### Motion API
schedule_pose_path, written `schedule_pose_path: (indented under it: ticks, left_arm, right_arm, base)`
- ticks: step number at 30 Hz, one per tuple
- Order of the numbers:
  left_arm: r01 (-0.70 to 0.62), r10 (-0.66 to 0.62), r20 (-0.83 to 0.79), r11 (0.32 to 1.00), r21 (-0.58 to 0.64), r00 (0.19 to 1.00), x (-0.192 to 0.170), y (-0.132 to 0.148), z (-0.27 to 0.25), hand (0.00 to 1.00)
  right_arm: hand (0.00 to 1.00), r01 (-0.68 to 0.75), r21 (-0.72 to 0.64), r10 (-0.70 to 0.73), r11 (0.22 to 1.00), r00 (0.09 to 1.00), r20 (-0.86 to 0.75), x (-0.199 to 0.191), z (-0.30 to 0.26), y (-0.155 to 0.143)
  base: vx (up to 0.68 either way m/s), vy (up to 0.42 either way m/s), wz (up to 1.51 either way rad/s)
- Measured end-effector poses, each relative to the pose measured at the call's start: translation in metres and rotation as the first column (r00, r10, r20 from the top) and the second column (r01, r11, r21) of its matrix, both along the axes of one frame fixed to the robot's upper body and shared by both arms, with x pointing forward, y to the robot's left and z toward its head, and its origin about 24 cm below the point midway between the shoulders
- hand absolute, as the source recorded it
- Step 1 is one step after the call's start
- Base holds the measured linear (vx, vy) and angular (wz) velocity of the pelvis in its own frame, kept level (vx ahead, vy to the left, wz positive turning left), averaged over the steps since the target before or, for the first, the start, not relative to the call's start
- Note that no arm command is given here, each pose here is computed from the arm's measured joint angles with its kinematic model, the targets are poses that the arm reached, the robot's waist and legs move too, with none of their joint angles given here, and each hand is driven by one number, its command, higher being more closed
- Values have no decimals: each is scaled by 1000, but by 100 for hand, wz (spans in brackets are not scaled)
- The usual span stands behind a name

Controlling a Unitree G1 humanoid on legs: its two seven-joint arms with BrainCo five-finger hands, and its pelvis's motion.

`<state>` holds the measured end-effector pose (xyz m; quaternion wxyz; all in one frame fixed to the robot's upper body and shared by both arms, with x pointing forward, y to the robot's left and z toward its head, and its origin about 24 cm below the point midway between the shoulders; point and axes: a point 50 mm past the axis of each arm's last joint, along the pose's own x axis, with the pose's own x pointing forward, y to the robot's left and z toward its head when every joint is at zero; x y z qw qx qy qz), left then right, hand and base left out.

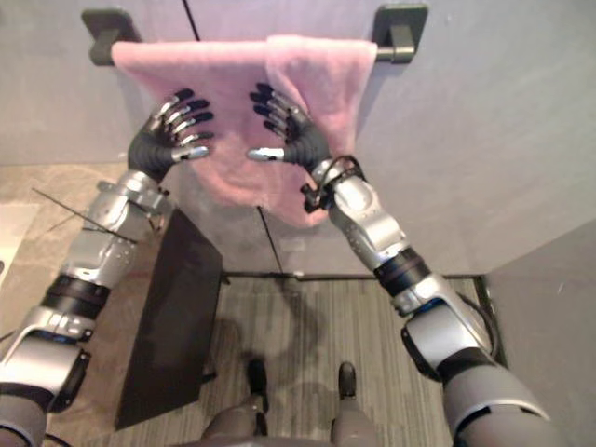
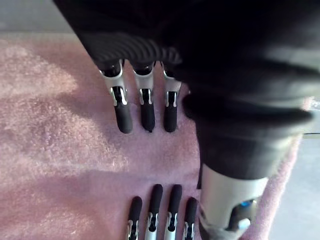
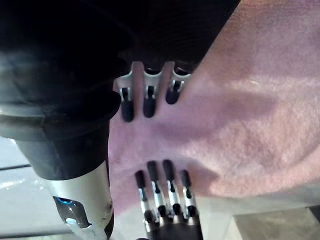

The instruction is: Organize washtable

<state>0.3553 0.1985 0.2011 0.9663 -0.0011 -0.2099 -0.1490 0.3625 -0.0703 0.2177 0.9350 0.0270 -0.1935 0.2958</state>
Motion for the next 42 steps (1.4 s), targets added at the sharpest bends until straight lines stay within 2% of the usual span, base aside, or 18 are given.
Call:
schedule_pose_path:
  ticks: [15, 25, 42]
  left_arm:
    - [-51, 50, -28, 998, -34, 998, 8, 5, -2, 0]
    - [-136, 134, -35, 988, -79, 990, 8, 23, -3, 0]
    - [-210, 204, -61, 971, -116, 977, 1, 45, -15, 0]
  right_arm:
    - [0, 54, 1, -54, 999, 999, 7, 10, 8, -11]
    - [0, 82, 2, -82, 997, 997, 10, 12, 9, -24]
    - [0, 150, 14, -148, 989, 986, -80, 11, -22, -49]
  base:
    - [4, -6, -6]
    - [2, -11, -6]
    - [0, -2, 0]
